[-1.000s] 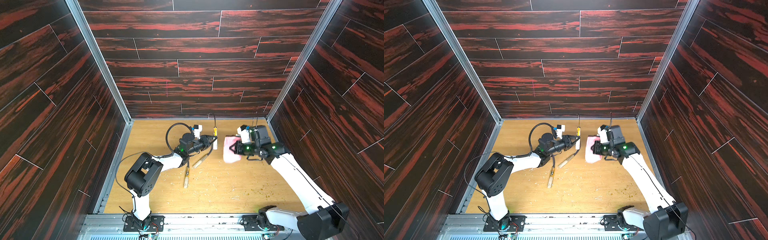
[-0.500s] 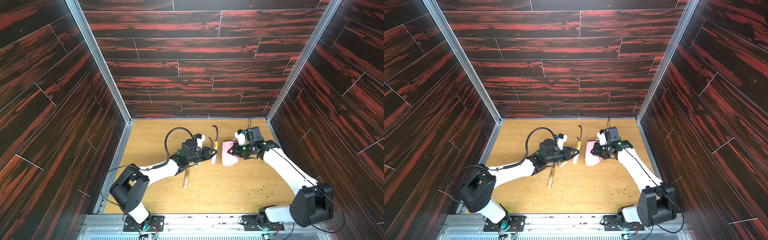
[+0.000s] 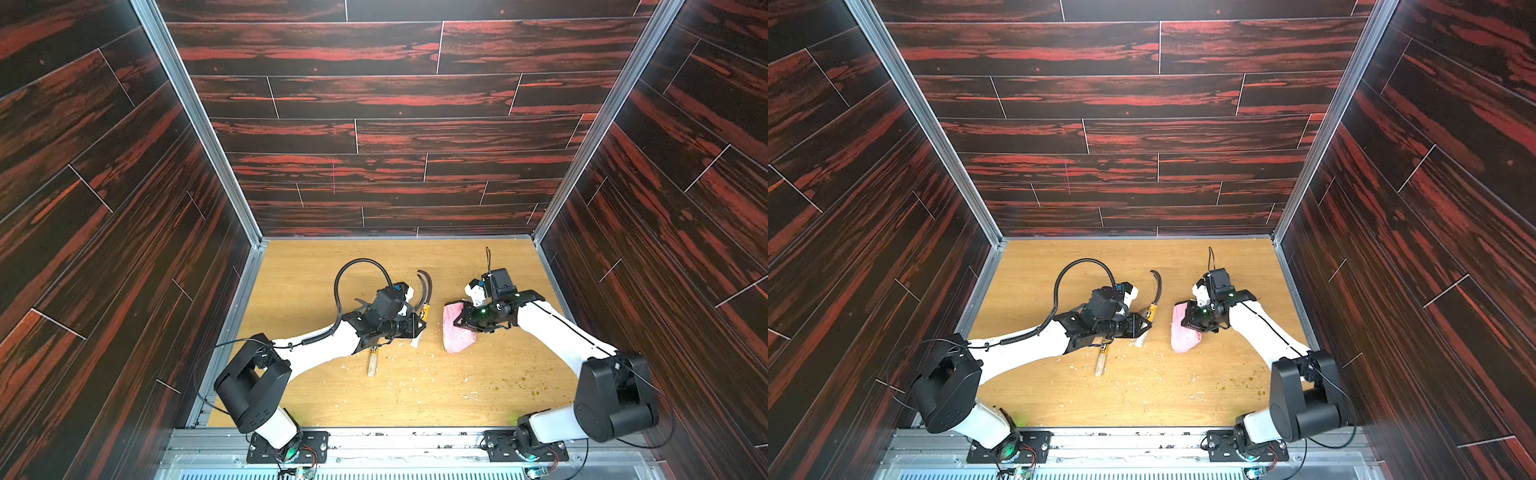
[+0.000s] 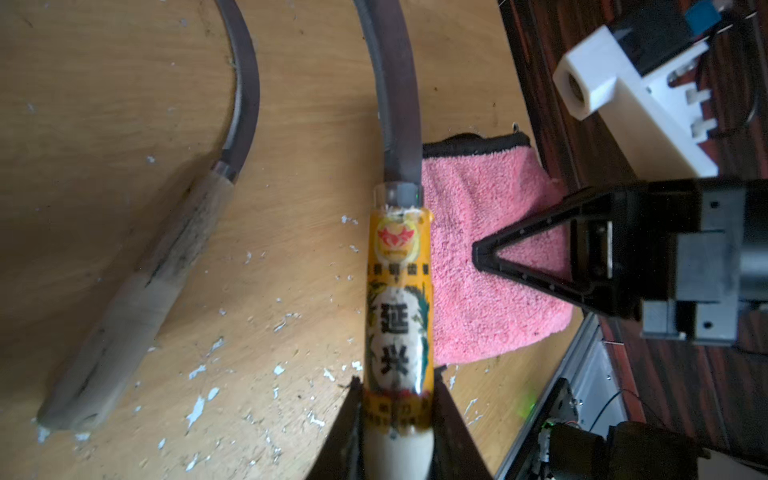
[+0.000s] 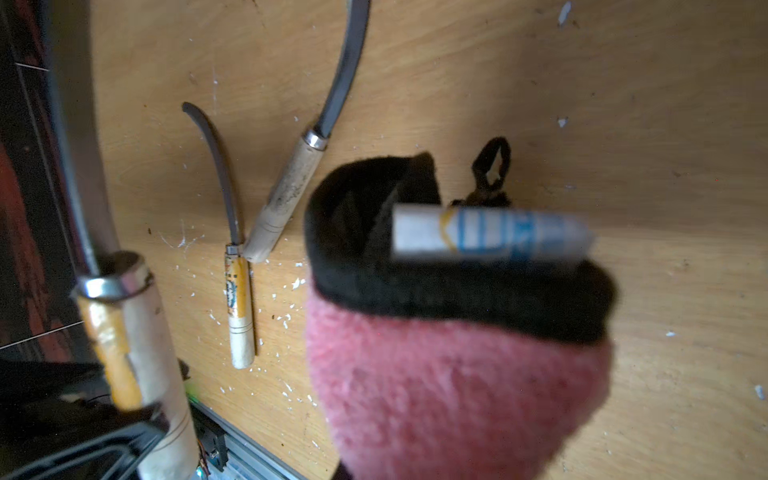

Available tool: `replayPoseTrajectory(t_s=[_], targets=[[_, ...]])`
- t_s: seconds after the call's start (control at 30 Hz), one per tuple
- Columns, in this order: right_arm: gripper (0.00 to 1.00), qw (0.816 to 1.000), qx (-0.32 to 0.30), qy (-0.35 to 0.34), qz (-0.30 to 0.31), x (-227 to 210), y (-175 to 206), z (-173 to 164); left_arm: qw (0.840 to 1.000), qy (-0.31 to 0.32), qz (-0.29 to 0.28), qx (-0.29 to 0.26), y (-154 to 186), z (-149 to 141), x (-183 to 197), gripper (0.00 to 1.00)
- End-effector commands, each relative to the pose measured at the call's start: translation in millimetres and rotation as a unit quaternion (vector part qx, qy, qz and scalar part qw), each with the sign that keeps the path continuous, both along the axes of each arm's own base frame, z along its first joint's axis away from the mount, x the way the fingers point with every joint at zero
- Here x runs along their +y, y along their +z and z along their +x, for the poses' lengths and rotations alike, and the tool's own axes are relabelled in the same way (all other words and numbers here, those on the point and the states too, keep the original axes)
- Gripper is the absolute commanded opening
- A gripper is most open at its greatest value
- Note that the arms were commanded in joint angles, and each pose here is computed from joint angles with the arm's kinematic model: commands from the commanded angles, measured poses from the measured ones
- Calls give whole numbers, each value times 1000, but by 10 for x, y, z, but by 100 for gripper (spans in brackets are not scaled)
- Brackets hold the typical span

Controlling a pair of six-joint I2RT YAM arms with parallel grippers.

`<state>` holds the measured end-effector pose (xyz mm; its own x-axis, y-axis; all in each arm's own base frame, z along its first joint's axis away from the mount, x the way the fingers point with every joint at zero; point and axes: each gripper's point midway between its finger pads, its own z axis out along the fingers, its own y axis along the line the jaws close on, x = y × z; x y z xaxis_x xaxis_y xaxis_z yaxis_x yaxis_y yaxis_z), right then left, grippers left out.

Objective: Wipe small sickles with rags
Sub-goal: Place the rag at the center of the board.

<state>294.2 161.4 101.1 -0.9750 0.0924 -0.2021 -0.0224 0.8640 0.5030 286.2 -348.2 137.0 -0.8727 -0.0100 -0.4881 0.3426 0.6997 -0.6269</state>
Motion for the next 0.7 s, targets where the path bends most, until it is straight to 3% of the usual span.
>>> replayPoseTrajectory(t_s=[0.0,0.2,0.4,0.57,0.67], targets=[[7,1000,29,2,-3,-4,-190,-56,999,-1,-7,-38,272,45,11,0],[17,998,49,-11,-45,-167,-379,-116,999,-2,-11,-41,290,45,-3,0],[44,989,69,-31,-127,-444,-513,-172,999,-6,-14,-40,300,45,-22,0],[64,982,45,-61,-175,-654,-297,-165,999,-11,-22,-38,311,40,-57,0],[70,980,26,-73,-182,-711,-92,-179,999,-16,-34,-37,334,41,-100,0]])
